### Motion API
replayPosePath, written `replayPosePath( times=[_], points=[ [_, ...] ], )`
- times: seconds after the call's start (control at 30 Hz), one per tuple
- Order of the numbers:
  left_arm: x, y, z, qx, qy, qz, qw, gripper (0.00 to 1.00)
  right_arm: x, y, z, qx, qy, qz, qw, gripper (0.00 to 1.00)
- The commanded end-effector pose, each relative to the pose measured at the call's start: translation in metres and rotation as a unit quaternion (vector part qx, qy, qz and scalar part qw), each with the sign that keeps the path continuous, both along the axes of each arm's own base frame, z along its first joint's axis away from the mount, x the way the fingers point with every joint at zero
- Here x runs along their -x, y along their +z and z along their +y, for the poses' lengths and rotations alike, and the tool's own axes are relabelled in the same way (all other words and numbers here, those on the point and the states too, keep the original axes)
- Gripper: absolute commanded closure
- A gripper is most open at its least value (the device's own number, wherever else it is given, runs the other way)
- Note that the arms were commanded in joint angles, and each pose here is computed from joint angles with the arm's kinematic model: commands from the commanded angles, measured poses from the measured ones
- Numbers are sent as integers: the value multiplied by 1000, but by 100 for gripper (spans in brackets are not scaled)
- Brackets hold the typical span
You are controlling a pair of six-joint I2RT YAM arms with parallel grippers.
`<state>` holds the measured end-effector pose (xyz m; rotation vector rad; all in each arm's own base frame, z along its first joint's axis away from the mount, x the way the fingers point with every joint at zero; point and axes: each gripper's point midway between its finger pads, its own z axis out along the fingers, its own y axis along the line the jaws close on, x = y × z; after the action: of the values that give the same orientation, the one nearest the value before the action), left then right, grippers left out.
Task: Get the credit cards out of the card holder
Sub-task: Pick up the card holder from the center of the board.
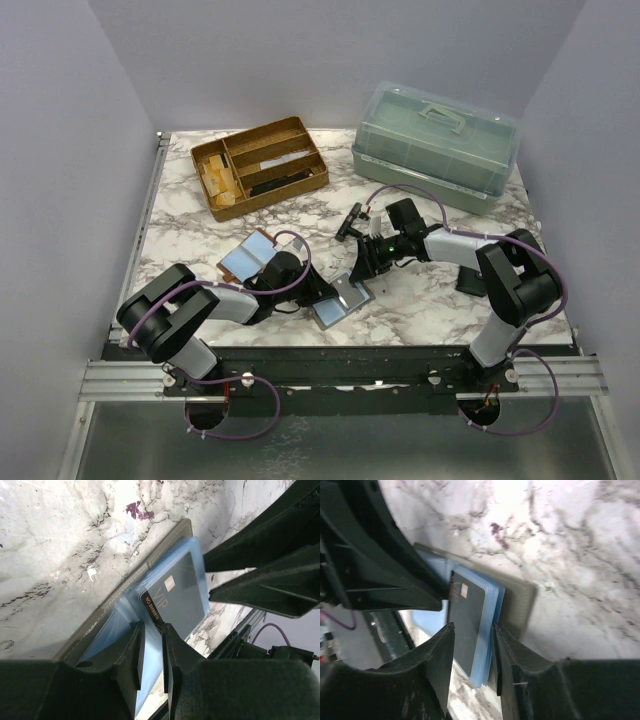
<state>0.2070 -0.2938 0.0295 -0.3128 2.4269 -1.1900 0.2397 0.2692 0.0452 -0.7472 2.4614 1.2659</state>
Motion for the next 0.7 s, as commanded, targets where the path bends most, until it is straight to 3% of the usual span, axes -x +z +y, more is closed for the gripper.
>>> replayPosePath(
  times=[0.0,0.13,0.27,0.67],
  points=[
    [9,-22,13,-31,7,21,999,74,-33,6,-13,61,-39,-86,994,56],
    [9,-22,13,-29,6,22,999,74,-22,24,-8,16,-9,-97,995,53],
    [8,-20,10,-25,3,20,999,74,-1,22,0,-17,43,-46,998,55],
    [8,-20,9,-23,2,21,1000,74,-9,-3,-7,33,21,-28,999,57]
  ],
)
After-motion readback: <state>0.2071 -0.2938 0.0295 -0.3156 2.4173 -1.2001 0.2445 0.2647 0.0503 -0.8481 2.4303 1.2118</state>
